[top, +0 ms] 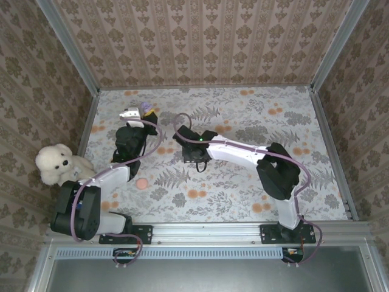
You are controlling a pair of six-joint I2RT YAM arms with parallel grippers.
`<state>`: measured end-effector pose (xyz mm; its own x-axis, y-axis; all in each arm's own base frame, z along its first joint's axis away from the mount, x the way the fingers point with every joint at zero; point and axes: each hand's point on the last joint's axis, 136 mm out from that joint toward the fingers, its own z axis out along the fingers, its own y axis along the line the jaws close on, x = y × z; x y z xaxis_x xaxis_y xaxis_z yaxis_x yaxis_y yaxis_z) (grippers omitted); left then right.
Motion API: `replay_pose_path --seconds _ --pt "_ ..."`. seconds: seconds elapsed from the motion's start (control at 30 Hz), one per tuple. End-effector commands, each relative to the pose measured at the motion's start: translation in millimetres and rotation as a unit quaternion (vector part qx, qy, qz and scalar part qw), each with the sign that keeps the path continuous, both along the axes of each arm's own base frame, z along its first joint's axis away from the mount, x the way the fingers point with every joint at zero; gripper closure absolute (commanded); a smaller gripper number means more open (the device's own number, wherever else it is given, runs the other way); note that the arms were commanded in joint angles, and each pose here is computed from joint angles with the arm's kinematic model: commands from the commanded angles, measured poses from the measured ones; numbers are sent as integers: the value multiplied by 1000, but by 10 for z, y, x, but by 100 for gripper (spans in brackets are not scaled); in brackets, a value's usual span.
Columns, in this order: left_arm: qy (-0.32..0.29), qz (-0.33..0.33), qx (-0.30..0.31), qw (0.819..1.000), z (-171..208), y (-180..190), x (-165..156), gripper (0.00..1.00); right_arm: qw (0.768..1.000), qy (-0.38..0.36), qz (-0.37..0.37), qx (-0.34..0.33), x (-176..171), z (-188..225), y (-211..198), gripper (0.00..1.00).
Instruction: Insert the wireless bluetooth earbuds into the charging case
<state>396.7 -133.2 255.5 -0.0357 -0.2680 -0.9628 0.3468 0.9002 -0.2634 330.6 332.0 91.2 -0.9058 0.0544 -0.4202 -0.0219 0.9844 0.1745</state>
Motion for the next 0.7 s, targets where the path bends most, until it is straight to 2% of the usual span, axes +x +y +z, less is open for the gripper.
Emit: replay_pose_path --seconds 0.0,0.13,0.33,0.67 --pt "-38 -49 -15 998 147 -137 -60 100 997 -63 -19 32 180 435 -151 83" --pt "-67 -105 -23 992 218 -319 -122 100 991 -113 -26 65 299 875 -325 83" --pt "-106 -205 -33 972 348 -671 -248 100 975 -193 -32 105 423 1575 -654 83" --pt "-140 -344 -7 928 499 -1366 -481 100 935 -311 -19 171 402 2620 -1098 83"
